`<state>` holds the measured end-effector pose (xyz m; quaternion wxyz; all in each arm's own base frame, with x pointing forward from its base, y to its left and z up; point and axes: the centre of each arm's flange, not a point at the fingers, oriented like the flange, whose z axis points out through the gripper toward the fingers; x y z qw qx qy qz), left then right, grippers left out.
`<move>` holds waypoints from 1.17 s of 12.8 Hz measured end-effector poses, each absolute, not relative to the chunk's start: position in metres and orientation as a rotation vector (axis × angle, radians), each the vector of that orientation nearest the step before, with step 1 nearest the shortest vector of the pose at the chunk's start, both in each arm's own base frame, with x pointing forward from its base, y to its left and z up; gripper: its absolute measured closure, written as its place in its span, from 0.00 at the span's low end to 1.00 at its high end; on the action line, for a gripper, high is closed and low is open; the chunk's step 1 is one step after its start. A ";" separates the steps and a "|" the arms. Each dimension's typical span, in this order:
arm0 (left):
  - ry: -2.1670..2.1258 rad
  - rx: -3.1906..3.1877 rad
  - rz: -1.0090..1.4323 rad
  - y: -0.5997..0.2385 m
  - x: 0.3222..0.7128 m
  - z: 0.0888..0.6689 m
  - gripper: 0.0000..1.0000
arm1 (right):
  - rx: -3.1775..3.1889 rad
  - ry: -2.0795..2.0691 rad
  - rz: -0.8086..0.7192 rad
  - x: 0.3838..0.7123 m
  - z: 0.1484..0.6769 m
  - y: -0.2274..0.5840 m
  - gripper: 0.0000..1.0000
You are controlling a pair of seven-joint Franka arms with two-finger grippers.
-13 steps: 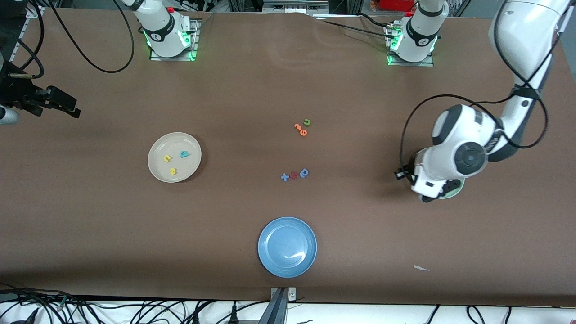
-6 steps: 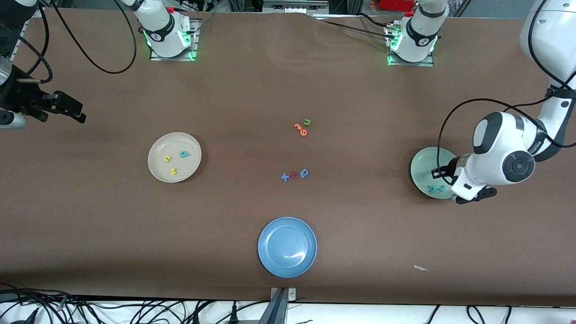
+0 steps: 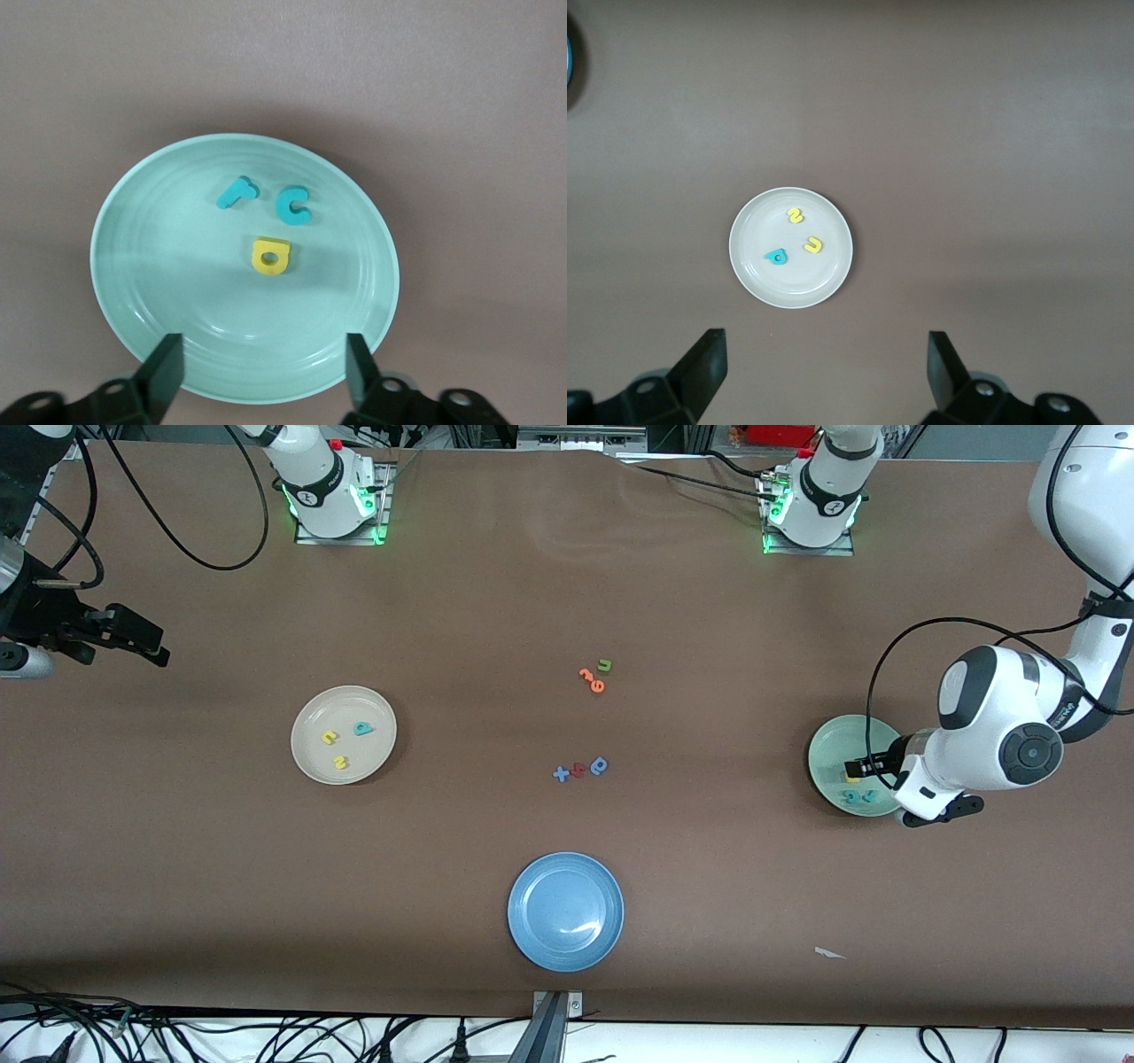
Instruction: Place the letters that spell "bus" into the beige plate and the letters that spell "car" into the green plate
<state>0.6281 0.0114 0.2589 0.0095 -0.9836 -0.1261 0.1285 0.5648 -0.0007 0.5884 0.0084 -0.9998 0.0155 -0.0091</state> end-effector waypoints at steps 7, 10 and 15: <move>-0.465 -3.039 0.299 0.032 0.664 0.390 0.00 | -3.132 0.047 -0.017 0.564 0.588 -0.001 0.00; -0.495 -3.019 0.269 0.037 0.663 0.459 0.00 | -3.133 0.047 -0.014 0.564 0.588 -0.001 0.00; -0.400 -3.039 0.208 0.025 0.656 0.521 0.00 | -3.134 0.047 -0.019 0.564 0.588 -0.002 0.00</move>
